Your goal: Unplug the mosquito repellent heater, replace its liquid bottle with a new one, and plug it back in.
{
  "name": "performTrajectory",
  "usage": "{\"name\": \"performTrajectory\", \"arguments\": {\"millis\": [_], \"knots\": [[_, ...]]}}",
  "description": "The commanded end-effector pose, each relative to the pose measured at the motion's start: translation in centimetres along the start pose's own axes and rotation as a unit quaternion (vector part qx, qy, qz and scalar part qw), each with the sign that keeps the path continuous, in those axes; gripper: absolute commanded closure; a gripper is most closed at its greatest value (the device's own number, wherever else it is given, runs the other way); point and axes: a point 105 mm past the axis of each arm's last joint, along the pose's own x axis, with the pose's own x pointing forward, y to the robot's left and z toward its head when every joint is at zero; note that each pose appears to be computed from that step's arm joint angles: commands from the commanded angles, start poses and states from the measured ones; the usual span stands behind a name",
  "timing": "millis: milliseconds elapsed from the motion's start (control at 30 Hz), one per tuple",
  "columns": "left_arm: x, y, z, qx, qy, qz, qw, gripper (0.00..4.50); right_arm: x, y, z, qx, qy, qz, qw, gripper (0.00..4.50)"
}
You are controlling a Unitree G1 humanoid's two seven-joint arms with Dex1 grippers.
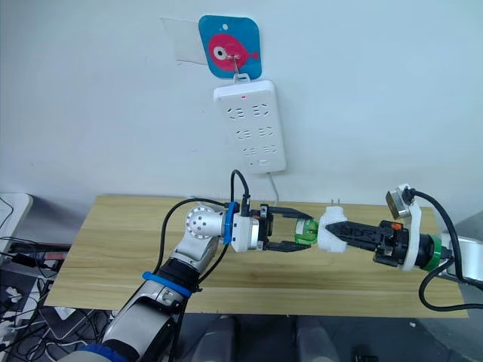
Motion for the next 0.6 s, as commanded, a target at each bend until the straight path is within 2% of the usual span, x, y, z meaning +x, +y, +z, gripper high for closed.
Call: {"name": "performTrajectory", "arguments": {"millis": [33, 100, 467, 500, 533, 600], "knots": [[0.4, 0.7, 0.5, 0.017, -0.003, 0.005, 1.0, 2.26, -0.4, 0.9, 0.0, -0.013, 0.006, 0.008, 1.0, 0.91], [0.4, 0.7, 0.5, 0.015, -0.001, 0.007, 1.0, 2.26, -0.6, 0.9, 0.0, -0.011, 0.009, 0.006, 1.0, 1.54], [0.5, 1.2, 0.6, 0.018, -0.004, 0.015, 1.0, 2.26, -0.4, 1.2, -0.1, -0.015, 0.012, 0.015, 1.0, 1.54], [0.4, 1.2, 0.8, -0.009, -0.015, 0.019, 1.0, 2.26, -0.4, 1.4, -0.1, -0.017, 0.013, 0.021, 1.0, 1.54], [0.3, 1.4, 0.8, -0.097, -0.03, 0.031, 0.994, 2.26, -0.5, 1.7, -0.3, -0.023, 0.022, 0.02, 0.999, 1.54], [0.2, 1.1, 0.6, -0.275, -0.041, 0.014, 0.96, 2.26, -0.5, 2.1, -1.1, -0.032, 0.043, 0.019, 0.998, 1.54]]}}
